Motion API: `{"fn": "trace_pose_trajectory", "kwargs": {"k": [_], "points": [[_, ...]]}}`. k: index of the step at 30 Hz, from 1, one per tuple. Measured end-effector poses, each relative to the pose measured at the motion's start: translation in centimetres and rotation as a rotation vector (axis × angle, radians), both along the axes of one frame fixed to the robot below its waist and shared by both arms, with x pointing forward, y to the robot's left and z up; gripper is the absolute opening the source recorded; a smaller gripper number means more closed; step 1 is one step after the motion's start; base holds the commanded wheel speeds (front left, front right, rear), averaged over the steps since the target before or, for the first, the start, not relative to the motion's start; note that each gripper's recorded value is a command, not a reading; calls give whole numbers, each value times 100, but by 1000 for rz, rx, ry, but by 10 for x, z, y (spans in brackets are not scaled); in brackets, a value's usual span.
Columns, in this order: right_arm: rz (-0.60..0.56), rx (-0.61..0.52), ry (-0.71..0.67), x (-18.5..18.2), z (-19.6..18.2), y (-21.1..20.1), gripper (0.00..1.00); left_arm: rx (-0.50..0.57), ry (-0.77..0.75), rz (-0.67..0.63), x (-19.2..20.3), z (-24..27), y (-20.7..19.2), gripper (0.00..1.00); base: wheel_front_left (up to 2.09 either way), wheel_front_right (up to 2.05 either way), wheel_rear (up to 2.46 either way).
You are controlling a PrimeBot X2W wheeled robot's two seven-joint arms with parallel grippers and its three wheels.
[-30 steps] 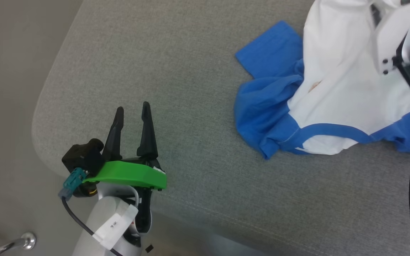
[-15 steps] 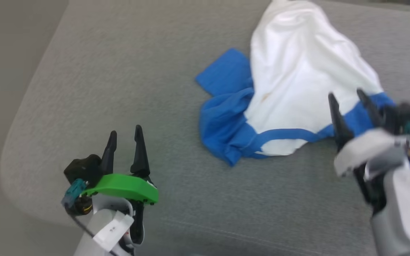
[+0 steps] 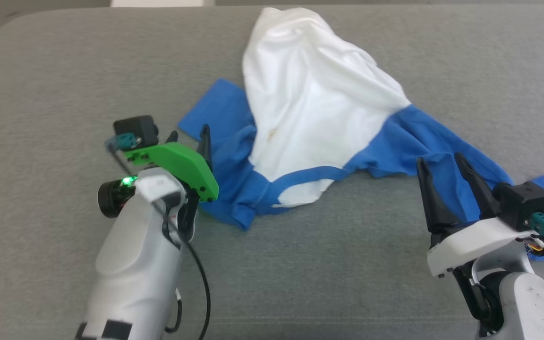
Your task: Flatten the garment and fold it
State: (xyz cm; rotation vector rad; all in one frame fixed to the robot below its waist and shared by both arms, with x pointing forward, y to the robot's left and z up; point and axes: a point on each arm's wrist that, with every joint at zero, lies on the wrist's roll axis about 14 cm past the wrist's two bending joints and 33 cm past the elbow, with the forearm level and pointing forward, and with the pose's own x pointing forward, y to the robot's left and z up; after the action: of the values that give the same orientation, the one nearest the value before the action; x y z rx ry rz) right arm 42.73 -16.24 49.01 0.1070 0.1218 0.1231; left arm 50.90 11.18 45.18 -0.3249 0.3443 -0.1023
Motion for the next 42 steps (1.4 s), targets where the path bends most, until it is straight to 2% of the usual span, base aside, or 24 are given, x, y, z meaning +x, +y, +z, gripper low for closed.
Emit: {"fn": "trace_pose_trajectory", "kwargs": {"k": [6,10,17,18,19,20,26,32,37,42], "points": [[-26,22,24,-6,-7,-9,100,66,251,-103,6,-47,-24,100,0,0,0],[-37,26,50,-7,-16,-12,100,144,414,-218,2,-74,-35,100,0,0,0],[-53,29,78,-8,-26,-18,100,186,500,-326,7,-81,-48,100,0,0,0],[-53,30,79,-8,-27,-17,100,189,500,-340,7,-81,-49,76,0,0,0],[-52,31,80,-8,-27,-17,100,189,497,-345,8,-81,-49,31,0,0,0],[-52,34,81,-7,-27,-17,100,189,478,-344,10,-79,-50,0,0,0,0],[-46,42,82,-4,-29,-15,100,142,274,-221,30,-58,-39,0,0,0,0],[-30,49,62,0,-23,-9,100,100,61,66,45,-22,37,0,0,0,0],[-1,57,42,1,-14,1,100,69,4,287,19,-17,105,0,0,0,0],[7,59,37,-3,-8,4,100,63,1,463,-25,-27,152,0,0,0,0]]}}
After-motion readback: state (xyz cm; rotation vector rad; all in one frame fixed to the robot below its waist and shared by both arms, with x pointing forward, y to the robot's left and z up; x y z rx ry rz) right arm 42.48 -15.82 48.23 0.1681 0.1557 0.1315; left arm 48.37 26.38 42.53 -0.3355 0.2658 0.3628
